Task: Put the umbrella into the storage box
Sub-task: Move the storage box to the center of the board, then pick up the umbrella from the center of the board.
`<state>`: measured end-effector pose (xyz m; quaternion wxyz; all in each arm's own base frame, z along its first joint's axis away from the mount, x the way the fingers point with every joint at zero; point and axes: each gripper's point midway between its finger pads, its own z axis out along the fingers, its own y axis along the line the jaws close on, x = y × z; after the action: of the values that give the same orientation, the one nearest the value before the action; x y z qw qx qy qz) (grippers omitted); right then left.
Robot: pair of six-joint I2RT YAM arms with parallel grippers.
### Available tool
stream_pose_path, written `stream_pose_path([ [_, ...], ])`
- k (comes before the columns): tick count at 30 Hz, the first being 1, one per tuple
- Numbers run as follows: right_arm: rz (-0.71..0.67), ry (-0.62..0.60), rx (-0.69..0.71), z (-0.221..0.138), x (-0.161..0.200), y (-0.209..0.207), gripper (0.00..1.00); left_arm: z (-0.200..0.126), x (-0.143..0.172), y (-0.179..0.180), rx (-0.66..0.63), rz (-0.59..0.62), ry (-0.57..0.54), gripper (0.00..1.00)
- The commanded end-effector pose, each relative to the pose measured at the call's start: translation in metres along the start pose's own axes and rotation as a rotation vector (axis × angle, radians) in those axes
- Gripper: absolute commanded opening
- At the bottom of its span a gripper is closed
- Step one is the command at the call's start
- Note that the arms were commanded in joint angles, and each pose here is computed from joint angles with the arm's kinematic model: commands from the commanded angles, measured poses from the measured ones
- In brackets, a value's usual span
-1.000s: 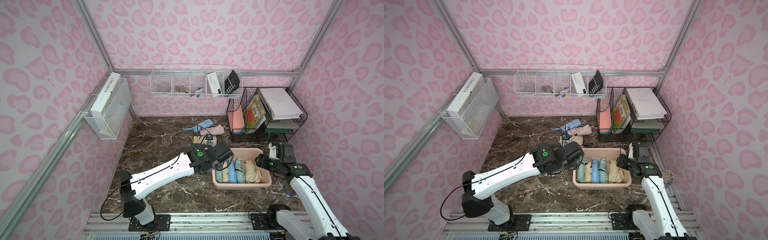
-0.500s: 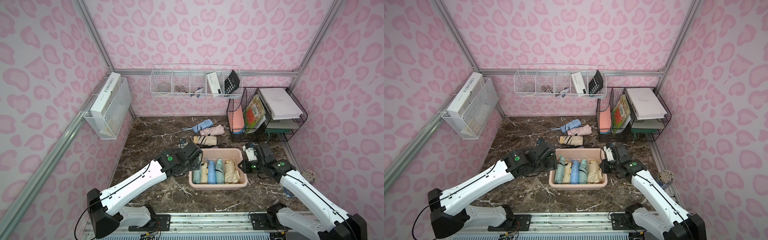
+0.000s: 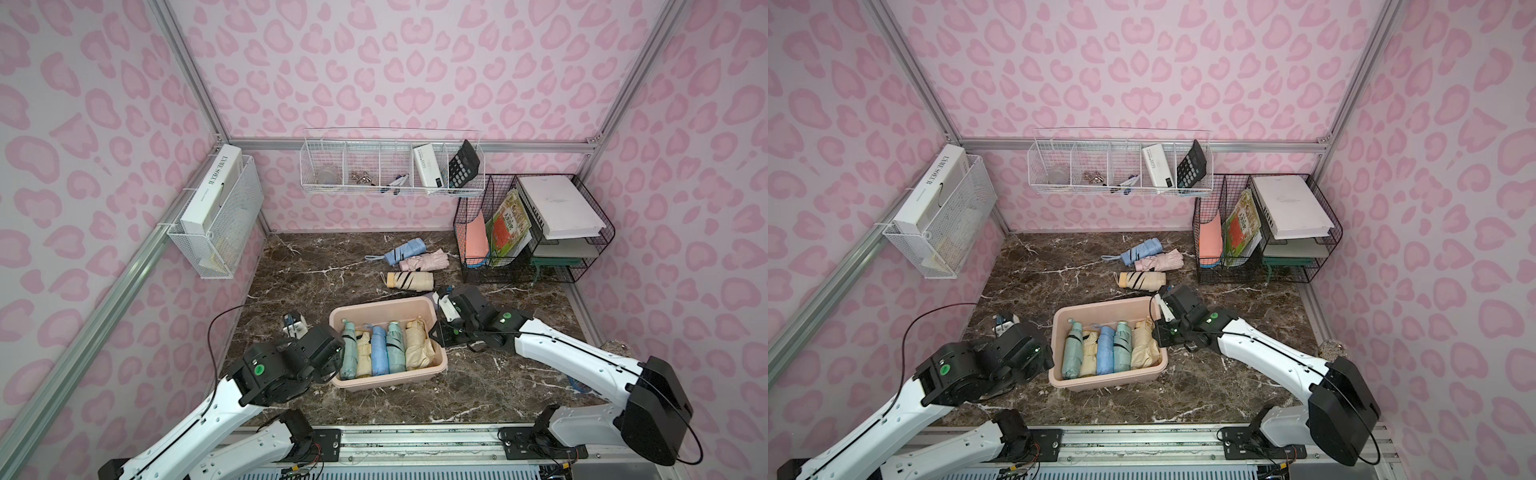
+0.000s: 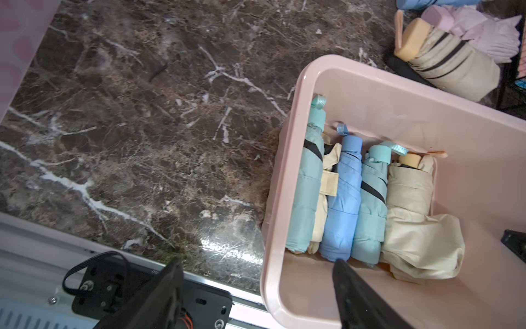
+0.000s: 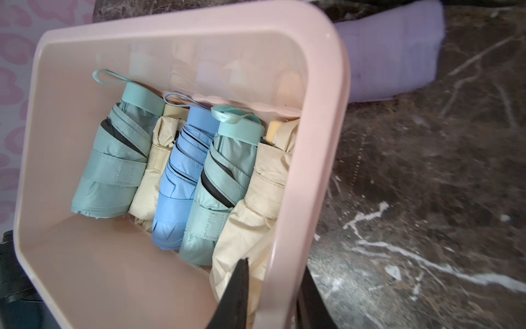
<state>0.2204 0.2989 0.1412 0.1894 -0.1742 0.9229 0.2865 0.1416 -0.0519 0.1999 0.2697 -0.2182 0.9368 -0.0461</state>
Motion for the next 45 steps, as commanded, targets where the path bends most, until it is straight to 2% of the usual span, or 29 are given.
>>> stream_pose_path([
  [1,-0.030,0.007,-0.108,0.012,-0.010,0.033,0.25,0.001,0.004,0.034,-0.084,-0.028,-0.023,0.85],
  [3,-0.058,0.037,-0.136,0.020,-0.011,0.043,0.32,0.002,0.004,0.038,-0.071,-0.036,-0.038,0.86],
  [5,-0.093,0.048,-0.157,0.024,-0.016,0.051,0.45,0.002,0.003,0.041,-0.069,-0.045,-0.051,0.87],
  [7,-0.143,0.045,-0.159,0.022,-0.030,0.053,0.58,0.001,0.000,0.044,-0.074,-0.050,-0.071,0.87],
  [9,-0.199,0.022,-0.151,0.015,-0.048,0.047,0.67,-0.001,-0.005,0.045,-0.078,-0.054,-0.092,0.88],
  [13,-0.282,-0.061,-0.098,-0.014,-0.091,0.010,0.77,-0.001,-0.013,0.038,-0.062,-0.042,-0.123,0.88],
  [18,-0.229,-0.113,0.064,-0.029,-0.123,-0.057,0.74,0.010,-0.020,0.001,-0.023,-0.032,-0.081,0.89],
  [22,-0.172,-0.108,0.130,-0.002,-0.133,-0.081,0.70,0.020,-0.028,-0.002,-0.058,-0.083,-0.062,0.89],
  [32,-0.193,-0.054,0.086,0.082,-0.155,-0.072,0.64,0.048,-0.035,0.002,-0.025,-0.225,0.073,0.89],
  [38,-0.184,0.020,0.075,0.111,-0.139,-0.079,0.60,0.061,-0.035,0.003,-0.037,-0.218,0.150,0.89],
  [45,-0.135,0.068,0.107,0.115,-0.106,-0.090,0.59,0.070,-0.030,0.006,-0.032,-0.223,0.196,0.89],
])
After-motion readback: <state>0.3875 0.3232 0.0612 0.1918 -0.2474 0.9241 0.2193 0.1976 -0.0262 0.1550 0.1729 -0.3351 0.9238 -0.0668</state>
